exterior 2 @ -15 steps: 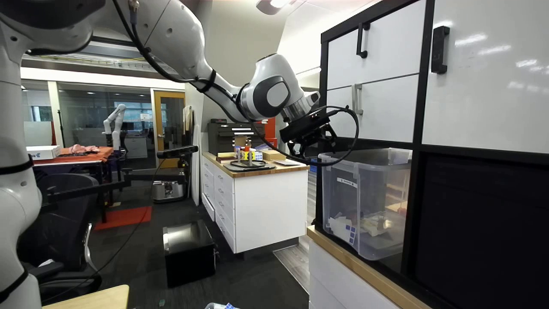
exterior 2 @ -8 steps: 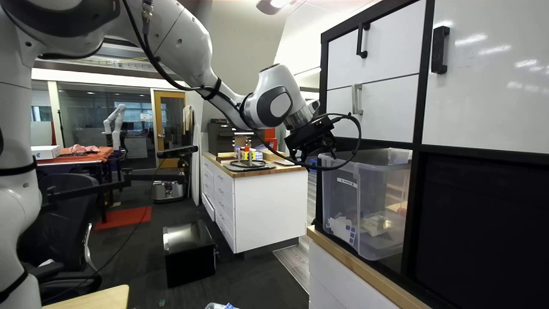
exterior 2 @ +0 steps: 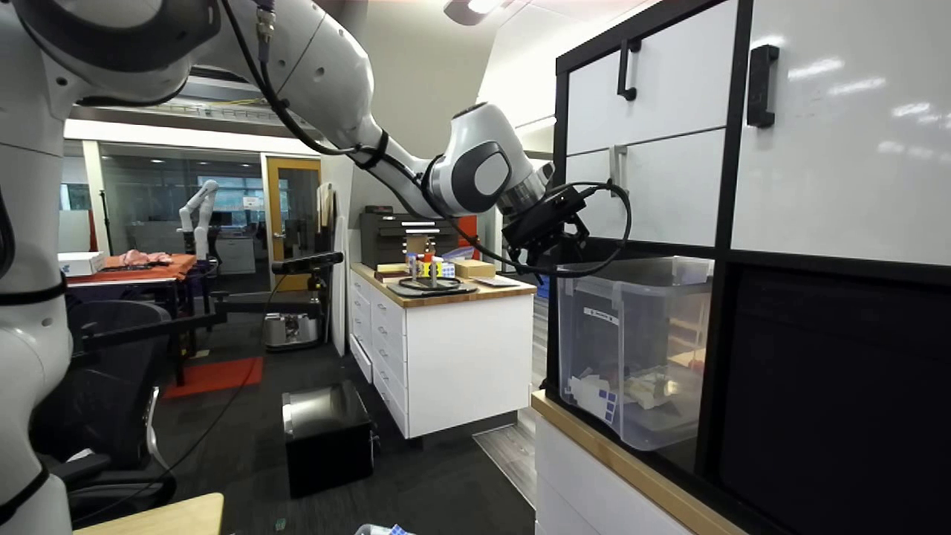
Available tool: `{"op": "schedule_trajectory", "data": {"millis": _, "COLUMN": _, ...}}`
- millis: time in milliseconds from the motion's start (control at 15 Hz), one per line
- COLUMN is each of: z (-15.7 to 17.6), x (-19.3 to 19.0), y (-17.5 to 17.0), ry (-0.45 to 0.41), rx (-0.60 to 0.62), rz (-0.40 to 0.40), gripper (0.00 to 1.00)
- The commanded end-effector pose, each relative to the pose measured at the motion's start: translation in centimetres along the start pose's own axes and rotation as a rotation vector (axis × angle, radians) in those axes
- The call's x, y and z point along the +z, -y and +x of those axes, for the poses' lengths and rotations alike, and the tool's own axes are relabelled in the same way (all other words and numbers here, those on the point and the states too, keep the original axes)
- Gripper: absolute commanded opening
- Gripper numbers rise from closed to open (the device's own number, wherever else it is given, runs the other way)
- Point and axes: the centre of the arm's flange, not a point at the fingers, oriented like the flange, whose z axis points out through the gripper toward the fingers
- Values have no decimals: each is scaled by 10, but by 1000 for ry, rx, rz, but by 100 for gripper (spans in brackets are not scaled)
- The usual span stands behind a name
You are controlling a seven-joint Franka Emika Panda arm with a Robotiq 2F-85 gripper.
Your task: Pull the colourless bucket forward
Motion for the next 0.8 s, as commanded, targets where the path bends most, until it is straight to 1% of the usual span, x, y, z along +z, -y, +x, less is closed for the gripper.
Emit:
{"op": "schedule_trajectory", "data": {"millis": 0, "z": 9, "x": 12, "y": -13, "ry": -22, "rx": -36, "rz": -12, "gripper": 100}}
{"op": "schedule_trajectory", "data": {"millis": 400, "z": 15, "x": 40, "y": -3, "ry": -28, "rx": -65, "rz": 29, "gripper": 100}}
{"op": "schedule_trajectory", "data": {"millis": 467, "z": 16, "x": 43, "y": -2, "ry": -29, "rx": -66, "rz": 34, "gripper": 95}}
{"op": "schedule_trajectory", "data": {"millis": 533, "z": 17, "x": 45, "y": -1, "ry": -31, "rx": -68, "rz": 42, "gripper": 74}}
{"op": "schedule_trajectory", "data": {"millis": 667, "z": 17, "x": 45, "y": -1, "ry": -35, "rx": -71, "rz": 45, "gripper": 69}}
{"op": "schedule_trajectory", "data": {"millis": 733, "z": 17, "x": 44, "y": -1, "ry": -36, "rx": -72, "rz": 46, "gripper": 62}}
